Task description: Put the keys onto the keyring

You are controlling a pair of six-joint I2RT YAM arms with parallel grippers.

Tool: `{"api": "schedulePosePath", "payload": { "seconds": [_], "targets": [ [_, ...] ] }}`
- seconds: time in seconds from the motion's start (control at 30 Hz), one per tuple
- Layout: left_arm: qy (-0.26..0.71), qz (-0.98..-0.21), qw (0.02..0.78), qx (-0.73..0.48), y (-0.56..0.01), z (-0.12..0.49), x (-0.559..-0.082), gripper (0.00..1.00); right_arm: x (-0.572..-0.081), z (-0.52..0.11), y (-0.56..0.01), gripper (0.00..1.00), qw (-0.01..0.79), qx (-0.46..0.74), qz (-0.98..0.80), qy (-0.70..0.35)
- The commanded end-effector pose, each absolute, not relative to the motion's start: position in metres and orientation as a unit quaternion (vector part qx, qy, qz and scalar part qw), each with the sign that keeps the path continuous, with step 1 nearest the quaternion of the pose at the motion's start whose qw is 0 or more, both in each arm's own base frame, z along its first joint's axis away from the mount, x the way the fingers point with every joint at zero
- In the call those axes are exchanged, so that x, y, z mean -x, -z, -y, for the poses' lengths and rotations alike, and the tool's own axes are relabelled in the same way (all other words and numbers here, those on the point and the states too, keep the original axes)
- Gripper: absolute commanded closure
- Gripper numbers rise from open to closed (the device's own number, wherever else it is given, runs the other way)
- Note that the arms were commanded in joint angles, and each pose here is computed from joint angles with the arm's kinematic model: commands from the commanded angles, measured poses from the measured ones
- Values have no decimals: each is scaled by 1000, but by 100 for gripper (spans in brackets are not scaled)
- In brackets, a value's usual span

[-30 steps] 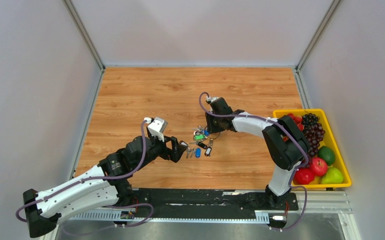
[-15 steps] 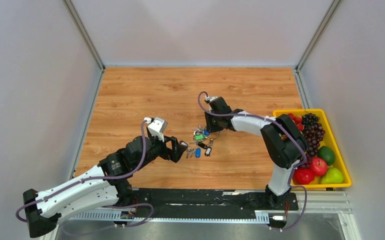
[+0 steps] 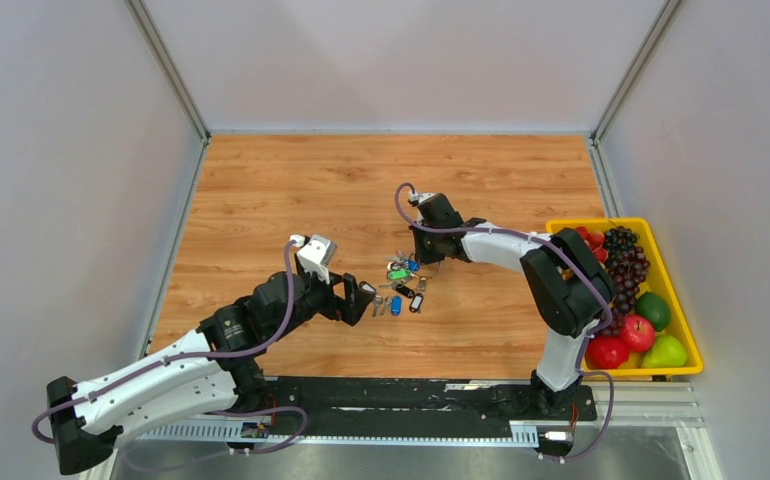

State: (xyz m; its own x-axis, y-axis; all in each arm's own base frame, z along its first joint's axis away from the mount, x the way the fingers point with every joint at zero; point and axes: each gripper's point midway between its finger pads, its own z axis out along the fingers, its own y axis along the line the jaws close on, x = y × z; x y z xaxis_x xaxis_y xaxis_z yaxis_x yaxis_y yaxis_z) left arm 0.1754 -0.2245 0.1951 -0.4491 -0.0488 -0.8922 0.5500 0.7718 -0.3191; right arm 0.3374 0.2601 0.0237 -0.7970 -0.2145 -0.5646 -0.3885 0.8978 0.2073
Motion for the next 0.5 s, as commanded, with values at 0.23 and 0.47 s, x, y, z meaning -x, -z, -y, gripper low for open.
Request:
{"api": "schedulePosePath", "payload": {
  "seconds": [0.23,0.47],
  "targets": [
    [333,-775,513,-160,-225,231,-171,0,-334,-263,-72,100,316,173,-917,-171],
    [344,-765,521,-158,-252,228,-168,0,-315,-268,-130,100,332,189,-899,-216]
  ]
}}
